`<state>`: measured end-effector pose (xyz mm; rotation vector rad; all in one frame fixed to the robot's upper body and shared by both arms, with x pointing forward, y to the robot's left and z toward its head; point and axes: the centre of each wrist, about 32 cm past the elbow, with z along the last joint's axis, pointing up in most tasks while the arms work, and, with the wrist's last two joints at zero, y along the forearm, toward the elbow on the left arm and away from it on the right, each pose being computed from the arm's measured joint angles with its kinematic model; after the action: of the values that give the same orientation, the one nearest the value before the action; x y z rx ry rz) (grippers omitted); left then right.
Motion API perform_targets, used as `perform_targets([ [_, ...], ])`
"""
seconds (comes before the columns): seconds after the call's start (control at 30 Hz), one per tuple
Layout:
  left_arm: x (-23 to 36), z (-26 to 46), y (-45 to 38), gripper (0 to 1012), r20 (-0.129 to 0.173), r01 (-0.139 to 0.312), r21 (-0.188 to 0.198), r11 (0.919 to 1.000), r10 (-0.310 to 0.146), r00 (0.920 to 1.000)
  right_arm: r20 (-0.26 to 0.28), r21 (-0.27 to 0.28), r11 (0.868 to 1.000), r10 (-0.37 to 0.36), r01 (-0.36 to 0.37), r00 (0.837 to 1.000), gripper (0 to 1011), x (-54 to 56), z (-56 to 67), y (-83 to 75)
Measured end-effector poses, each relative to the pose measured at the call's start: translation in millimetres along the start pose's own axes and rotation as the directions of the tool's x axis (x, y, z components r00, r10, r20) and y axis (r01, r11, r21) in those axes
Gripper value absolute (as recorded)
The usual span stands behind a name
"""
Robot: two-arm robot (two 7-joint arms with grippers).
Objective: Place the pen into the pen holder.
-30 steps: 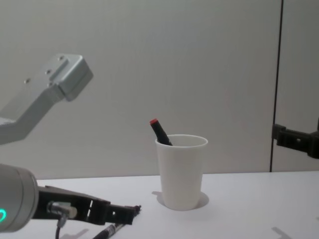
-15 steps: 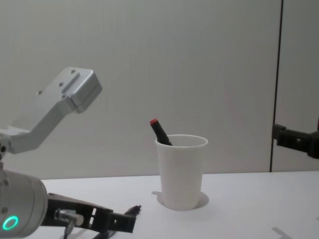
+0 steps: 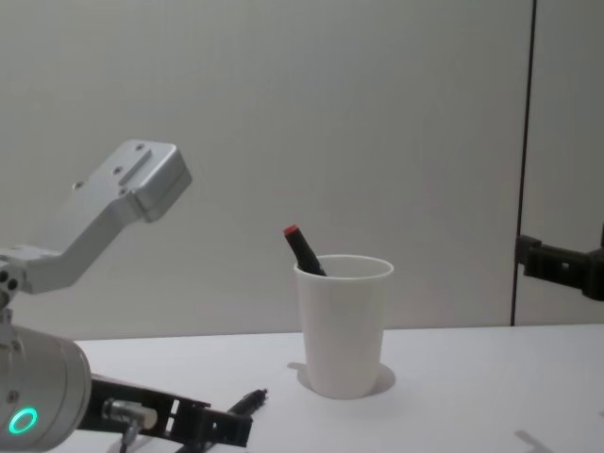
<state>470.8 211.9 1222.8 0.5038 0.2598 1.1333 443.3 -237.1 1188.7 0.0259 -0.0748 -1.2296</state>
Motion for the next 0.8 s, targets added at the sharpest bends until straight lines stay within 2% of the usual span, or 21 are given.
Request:
perform_targets([
  [0.37,3.2,-2.3,-4.2,1001,-0.032,0.005,0.008,0.9999,-0.005,0.9995,0.0,0.0,1.0,0.0,0.0,1.0,1001,0.0,0.0,0.0],
  [0.8,1.4,-6.2,-6.3,1001,-0.04,0.013,0.002,0.9999,-0.013,0.9991,0.0,0.0,1.0,0.0,0.0,1.0,1001,0.0,0.0,0.0],
])
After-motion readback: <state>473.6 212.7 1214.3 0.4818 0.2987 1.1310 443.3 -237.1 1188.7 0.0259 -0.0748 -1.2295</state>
